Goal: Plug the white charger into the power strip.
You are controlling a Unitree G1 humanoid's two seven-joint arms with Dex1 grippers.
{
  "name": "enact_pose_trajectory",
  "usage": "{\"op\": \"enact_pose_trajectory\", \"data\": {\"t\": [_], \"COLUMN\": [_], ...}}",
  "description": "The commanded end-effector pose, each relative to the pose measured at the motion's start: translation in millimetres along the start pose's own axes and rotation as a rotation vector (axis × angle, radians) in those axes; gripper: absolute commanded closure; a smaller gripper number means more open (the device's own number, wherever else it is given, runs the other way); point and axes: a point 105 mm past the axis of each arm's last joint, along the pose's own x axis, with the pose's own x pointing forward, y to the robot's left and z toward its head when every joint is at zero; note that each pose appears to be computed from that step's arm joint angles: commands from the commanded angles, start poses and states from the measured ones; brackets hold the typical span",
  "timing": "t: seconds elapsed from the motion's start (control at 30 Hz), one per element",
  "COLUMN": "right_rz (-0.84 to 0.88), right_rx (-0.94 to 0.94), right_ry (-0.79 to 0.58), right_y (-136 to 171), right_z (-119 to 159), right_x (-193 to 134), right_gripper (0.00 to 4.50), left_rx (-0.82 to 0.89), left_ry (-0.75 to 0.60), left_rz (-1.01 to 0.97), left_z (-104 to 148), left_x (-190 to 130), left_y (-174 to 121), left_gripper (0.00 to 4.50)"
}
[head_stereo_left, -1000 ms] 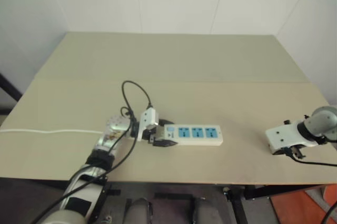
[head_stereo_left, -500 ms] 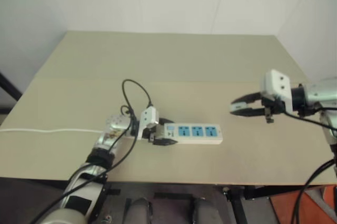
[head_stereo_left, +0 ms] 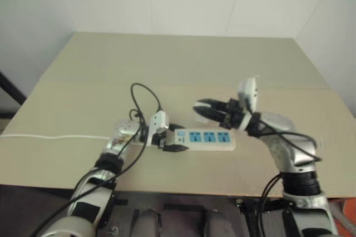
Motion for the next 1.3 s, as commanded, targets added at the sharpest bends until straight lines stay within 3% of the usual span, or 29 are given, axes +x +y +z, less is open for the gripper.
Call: {"op": "enact_pose_trajectory", "data": {"t": [0.03, 0.33, 1.3], "right_rz": [0.036, 0.132, 0.177], "right_rx": [-0.051, -0.072, -0.109], "right_ry": [-0.028, -0.007, 0.021], "right_y": [8.3, 20.2, -7.4], "right_z": [-4.2, -24.3, -21.6], "right_x": [5.4, 18.4, 11.7], "right_gripper": [3.31, 3.31, 3.31], "left_rx": [0.004, 0.003, -0.023], "left_ry": [0.026, 0.038, 0.039], "left_rz": [0.003, -0.026, -0.037], "left_z": [-4.5, -10.3, -12.9], "left_x": [-2.3, -5.8, -16.8], "left_y": [0.7, -5.8, -8.6], "left_gripper": [1.21, 1.21, 1.21]}}
